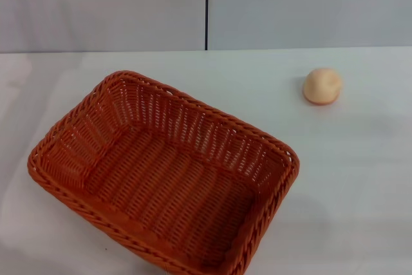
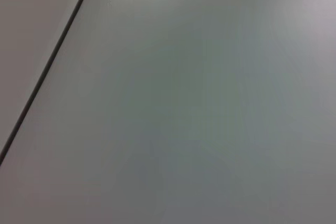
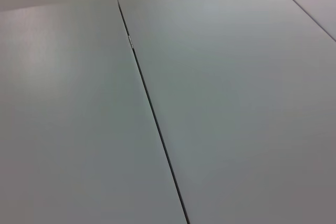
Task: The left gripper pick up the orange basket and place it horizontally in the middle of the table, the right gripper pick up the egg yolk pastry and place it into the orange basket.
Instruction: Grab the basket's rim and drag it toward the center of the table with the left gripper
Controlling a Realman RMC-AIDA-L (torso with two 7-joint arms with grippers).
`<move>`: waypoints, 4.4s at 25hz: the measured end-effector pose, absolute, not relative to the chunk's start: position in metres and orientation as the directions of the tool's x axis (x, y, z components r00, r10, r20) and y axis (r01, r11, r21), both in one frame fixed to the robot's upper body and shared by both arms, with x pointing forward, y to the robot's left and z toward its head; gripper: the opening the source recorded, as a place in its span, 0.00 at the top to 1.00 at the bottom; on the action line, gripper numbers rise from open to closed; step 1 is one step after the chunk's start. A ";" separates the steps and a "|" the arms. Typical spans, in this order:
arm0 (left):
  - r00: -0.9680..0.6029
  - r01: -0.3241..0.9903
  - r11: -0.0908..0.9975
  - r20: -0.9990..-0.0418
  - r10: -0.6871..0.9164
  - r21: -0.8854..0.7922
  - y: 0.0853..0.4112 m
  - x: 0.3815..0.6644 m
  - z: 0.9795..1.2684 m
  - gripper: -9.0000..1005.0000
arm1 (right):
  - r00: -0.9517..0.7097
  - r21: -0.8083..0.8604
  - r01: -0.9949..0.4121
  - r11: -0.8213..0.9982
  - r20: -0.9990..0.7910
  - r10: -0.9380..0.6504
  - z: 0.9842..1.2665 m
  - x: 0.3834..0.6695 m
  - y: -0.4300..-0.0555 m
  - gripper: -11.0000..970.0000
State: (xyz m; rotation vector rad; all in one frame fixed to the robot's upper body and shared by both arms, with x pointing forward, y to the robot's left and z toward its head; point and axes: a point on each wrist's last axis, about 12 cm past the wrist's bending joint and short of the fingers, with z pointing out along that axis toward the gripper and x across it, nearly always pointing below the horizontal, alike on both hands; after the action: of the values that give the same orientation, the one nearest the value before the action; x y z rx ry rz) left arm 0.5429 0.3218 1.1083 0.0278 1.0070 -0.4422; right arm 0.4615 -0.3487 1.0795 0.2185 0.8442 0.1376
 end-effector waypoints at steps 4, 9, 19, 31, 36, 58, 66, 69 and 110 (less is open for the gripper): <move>0.394 0.414 0.885 -0.834 -0.385 -0.212 0.325 0.552 1.115 0.26 | 0.655 0.246 -0.031 0.969 -0.727 0.206 1.079 0.461 -0.349 0.30; 0.330 0.476 0.852 -0.854 -0.403 -0.218 0.330 0.563 1.126 0.26 | 0.653 0.253 -0.013 0.967 -0.731 0.200 1.078 0.460 -0.352 0.30; -0.096 0.752 0.622 -0.969 -0.226 -0.220 0.343 0.591 1.199 0.26 | 0.659 0.258 0.013 0.966 -0.729 0.185 1.078 0.459 -0.356 0.30; -0.551 0.694 0.632 -0.819 0.159 -0.345 0.343 0.580 1.243 0.26 | 0.651 0.264 0.034 0.964 -0.737 0.179 1.078 0.462 -0.359 0.30; -0.641 0.658 0.658 -0.731 0.233 -0.367 0.341 0.581 1.239 0.26 | 0.657 0.272 0.048 0.961 -0.734 0.175 1.078 0.463 -0.361 0.30; -0.803 0.550 0.755 -0.477 0.358 -0.359 0.326 0.583 1.203 0.26 | 0.633 0.287 0.090 0.954 -0.756 0.168 1.075 0.466 -0.367 0.30; -0.822 0.537 0.762 -0.428 0.376 -0.361 0.323 0.583 1.186 0.26 | 0.634 0.287 0.087 0.954 -0.755 0.169 1.076 0.467 -0.366 0.30; -0.821 0.547 0.753 -0.411 0.397 -0.366 0.318 0.584 1.178 0.26 | 0.634 0.287 0.086 0.954 -0.755 0.170 1.076 0.468 -0.366 0.30; -0.831 0.528 0.786 -0.384 0.402 -0.322 0.311 0.592 1.167 0.84 | 0.623 0.285 0.094 0.954 -0.764 0.167 1.075 0.470 -0.369 0.30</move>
State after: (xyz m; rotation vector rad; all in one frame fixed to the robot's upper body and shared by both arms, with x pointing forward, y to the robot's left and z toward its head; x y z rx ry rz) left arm 0.5915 0.3115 1.1665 0.7164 2.6817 -0.6098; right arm 0.4695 -0.3688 1.0752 0.3131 0.9011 0.0427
